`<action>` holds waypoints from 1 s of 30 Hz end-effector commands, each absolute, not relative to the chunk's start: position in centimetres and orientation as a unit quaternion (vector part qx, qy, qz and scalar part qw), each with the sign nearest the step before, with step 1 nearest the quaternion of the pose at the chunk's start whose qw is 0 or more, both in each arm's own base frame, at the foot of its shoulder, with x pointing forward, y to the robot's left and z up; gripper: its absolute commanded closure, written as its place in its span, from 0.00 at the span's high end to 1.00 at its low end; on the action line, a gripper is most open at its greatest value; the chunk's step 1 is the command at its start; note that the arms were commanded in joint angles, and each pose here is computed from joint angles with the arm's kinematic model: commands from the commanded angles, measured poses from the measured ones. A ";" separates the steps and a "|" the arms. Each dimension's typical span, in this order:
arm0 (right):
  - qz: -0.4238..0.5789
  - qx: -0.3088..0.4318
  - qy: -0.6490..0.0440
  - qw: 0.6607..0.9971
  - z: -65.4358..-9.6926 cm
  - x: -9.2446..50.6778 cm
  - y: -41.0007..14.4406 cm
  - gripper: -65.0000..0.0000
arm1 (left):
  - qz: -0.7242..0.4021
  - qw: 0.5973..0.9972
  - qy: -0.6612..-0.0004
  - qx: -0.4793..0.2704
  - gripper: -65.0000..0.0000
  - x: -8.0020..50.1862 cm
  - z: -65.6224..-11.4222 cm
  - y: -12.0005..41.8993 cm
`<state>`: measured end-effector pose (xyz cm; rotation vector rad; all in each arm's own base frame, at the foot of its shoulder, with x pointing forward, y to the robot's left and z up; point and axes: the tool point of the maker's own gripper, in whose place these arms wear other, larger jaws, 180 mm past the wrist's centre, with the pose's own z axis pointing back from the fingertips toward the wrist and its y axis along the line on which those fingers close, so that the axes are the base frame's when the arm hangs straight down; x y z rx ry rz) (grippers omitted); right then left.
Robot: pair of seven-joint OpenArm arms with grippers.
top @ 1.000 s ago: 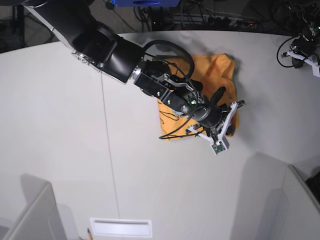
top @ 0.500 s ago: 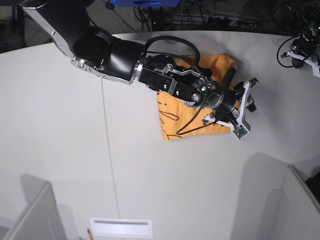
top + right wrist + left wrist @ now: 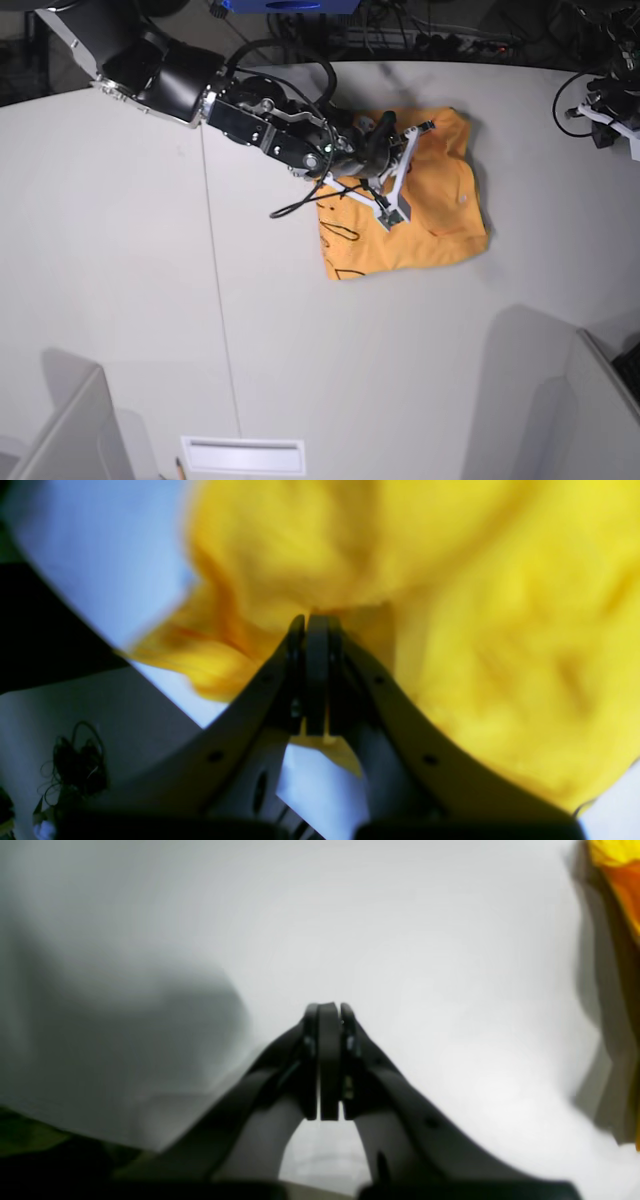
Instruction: Fold the T-shirt properly
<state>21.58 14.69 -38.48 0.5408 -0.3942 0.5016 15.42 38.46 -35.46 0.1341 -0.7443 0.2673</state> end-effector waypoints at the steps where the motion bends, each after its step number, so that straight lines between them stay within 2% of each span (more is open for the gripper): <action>1: 0.247 0.281 -0.212 0.903 -36.9 22.4 16.1 0.00 | 0.110 0.915 -0.381 0.078 0.00 15.8 -33.7 38.8; 6: 0.277 0.269 -0.186 0.903 -38.8 20.2 17.4 0.00 | 0.096 0.915 -0.382 0.084 0.00 15.2 -33.0 37.9; 11: 0.310 0.264 -0.184 0.895 -38.8 19.5 19.1 0.00 | 0.128 0.907 -0.387 0.106 0.00 13.9 -32.2 39.9; 18: 0.384 0.293 -0.227 0.846 -35.4 17.5 24.7 0.00 | 0.180 0.902 -0.371 0.124 0.00 11.4 -32.9 43.0; 26: 0.382 0.292 -0.282 0.830 -36.5 18.3 25.8 0.00 | 0.205 0.901 -0.361 0.128 0.00 10.0 -33.6 44.0; 30: 0.387 0.300 -0.296 0.820 -35.1 18.8 25.9 0.00 | 0.200 0.897 -0.374 0.127 0.00 11.0 -33.1 43.8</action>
